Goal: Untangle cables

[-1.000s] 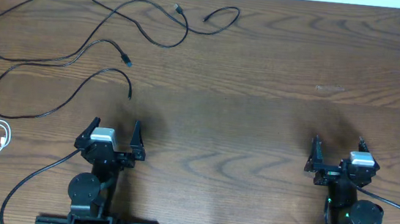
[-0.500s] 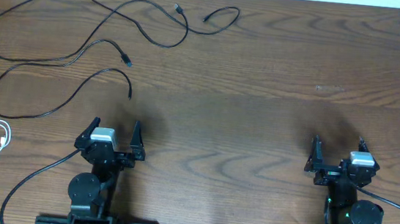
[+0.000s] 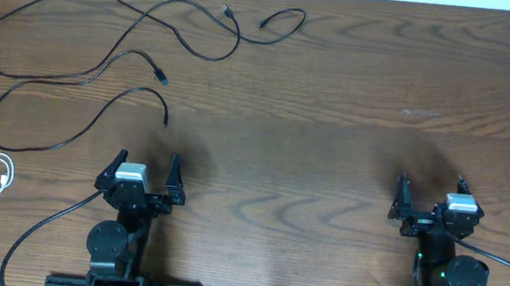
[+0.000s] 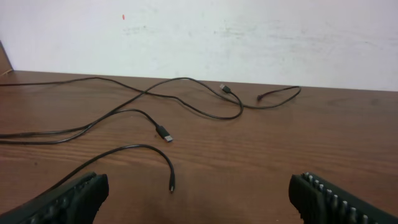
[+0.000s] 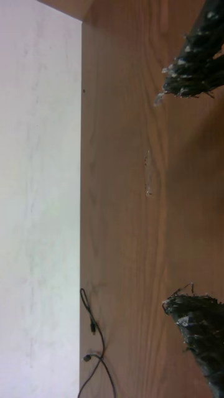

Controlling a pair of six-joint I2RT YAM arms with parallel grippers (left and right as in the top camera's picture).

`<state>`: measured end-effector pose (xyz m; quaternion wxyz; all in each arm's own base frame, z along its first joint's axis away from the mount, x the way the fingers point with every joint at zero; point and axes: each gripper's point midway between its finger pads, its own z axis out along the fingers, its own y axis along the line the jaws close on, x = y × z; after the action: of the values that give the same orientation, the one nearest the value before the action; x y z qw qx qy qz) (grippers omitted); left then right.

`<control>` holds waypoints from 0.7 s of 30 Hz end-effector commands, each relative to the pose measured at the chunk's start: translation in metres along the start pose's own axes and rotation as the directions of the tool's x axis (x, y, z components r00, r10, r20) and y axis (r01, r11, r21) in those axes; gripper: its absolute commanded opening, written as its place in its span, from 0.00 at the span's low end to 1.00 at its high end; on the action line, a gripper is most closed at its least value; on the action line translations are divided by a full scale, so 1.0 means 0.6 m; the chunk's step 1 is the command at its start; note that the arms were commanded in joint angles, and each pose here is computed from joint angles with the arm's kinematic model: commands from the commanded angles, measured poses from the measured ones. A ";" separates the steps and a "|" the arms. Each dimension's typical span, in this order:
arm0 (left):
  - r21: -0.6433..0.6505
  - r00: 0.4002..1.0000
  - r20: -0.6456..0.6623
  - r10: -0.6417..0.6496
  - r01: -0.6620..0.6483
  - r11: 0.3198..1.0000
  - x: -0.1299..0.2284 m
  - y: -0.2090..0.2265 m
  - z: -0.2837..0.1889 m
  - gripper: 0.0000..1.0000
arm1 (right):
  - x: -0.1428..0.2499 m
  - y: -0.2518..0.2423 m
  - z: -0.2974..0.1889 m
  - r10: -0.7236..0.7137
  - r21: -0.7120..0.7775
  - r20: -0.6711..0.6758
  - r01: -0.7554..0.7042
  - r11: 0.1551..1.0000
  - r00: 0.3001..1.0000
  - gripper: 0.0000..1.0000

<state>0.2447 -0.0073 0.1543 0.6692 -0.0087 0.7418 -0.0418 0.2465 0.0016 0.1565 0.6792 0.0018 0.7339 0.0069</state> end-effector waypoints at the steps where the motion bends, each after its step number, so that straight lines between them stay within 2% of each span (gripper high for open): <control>1: 0.002 0.999 -0.047 -0.004 0.004 1.000 0.026 0.000 0.002 0.98 | 0.004 -0.001 0.000 0.009 0.006 -0.008 -0.008 1.000 1.000 0.99; 21: -0.010 0.999 -0.044 -0.004 0.004 1.000 0.026 0.003 0.001 0.98 | 0.004 -0.001 0.000 0.009 0.005 -0.008 -0.008 1.000 1.000 0.99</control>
<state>0.2448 -0.0042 0.1540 0.6691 -0.0148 0.7422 -0.0352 0.2465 0.0015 0.1565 0.6792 0.0020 0.7339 0.0068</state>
